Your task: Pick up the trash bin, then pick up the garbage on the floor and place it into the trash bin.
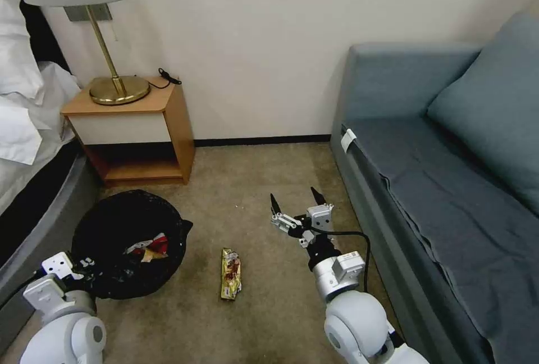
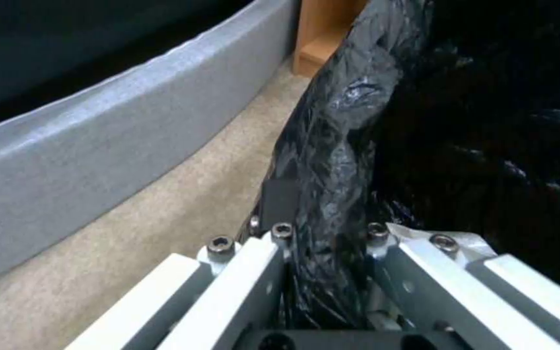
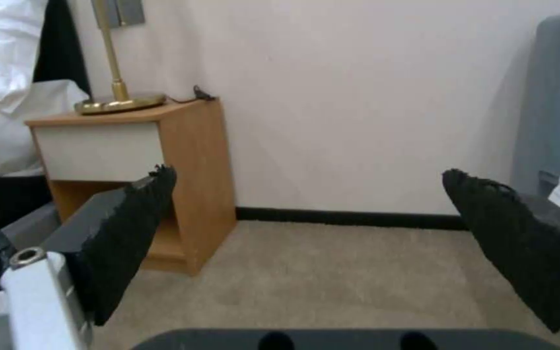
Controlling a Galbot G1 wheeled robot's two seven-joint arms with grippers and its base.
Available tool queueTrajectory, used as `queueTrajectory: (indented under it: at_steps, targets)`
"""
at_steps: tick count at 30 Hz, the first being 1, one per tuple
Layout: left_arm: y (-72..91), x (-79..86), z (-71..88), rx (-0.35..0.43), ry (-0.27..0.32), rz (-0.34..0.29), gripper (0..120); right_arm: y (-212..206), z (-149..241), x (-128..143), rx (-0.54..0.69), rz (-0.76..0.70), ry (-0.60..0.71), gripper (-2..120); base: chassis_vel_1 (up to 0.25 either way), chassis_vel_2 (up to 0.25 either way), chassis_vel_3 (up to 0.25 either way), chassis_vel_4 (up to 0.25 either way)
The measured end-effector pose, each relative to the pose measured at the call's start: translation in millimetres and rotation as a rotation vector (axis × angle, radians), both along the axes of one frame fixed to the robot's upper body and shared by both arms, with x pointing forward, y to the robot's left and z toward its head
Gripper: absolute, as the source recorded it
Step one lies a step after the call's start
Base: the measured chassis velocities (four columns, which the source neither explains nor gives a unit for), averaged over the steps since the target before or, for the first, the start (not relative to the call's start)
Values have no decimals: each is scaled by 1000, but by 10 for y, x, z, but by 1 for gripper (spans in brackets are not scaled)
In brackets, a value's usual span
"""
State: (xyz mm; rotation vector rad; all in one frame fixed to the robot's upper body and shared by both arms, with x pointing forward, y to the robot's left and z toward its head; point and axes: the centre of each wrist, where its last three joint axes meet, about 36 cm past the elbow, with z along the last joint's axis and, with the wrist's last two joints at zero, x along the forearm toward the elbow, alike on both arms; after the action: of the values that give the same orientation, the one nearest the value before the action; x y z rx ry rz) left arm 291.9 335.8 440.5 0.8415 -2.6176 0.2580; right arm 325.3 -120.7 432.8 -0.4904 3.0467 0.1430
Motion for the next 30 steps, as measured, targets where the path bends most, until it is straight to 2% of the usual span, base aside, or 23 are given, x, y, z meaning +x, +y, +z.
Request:
queueTrajectory:
  at_steps: [3,6,7,11,12,14,17,18,20,22,23,26,30]
  targets:
    - [-3,1,-4,0,1,-1,3,52,42,65,20,17,14,100,-100,98,100,-101]
    - [-3,4,1,0,-1,-2,3,156,147,393,72,64,83,100,-44,37,35,-37]
    - [-3,4,1,0,-1,-2,3,156,147,393,72,64,83,100,0,0,0,0]
    - [8,9,14,1,-7,2,3,395,159,850,16,147,259,100,0,0,0,0]
    - [8,9,14,1,-7,2,3,395,159,850,16,147,259,100,0,0,0,0]
    - [22,16,13,0,-9,6,3,596,229,1100,-19,211,380,100,0,0,0,0]
    - [28,25,8,-1,-10,7,3,788,183,1244,-58,251,470,100,0,0,0,0]
    - [29,27,3,-2,-10,8,3,897,91,1330,-93,264,520,100,0,0,0,0]
    - [30,28,1,-2,-9,8,3,936,45,1363,-108,268,538,100,0,0,0,0]
    - [30,26,-15,1,-10,9,3,1182,-405,1564,-235,269,650,100,0,0,0,0]
    - [30,26,-15,1,-10,9,3,1182,-405,1564,-235,269,650,100,0,0,0,0]
    - [42,6,-38,7,-6,13,3,1325,-923,1684,-368,289,735,100,0,0,0,0]
    - [55,-6,-40,10,-5,18,3,1356,-1274,1681,-445,306,788,100,0,0,0,0]
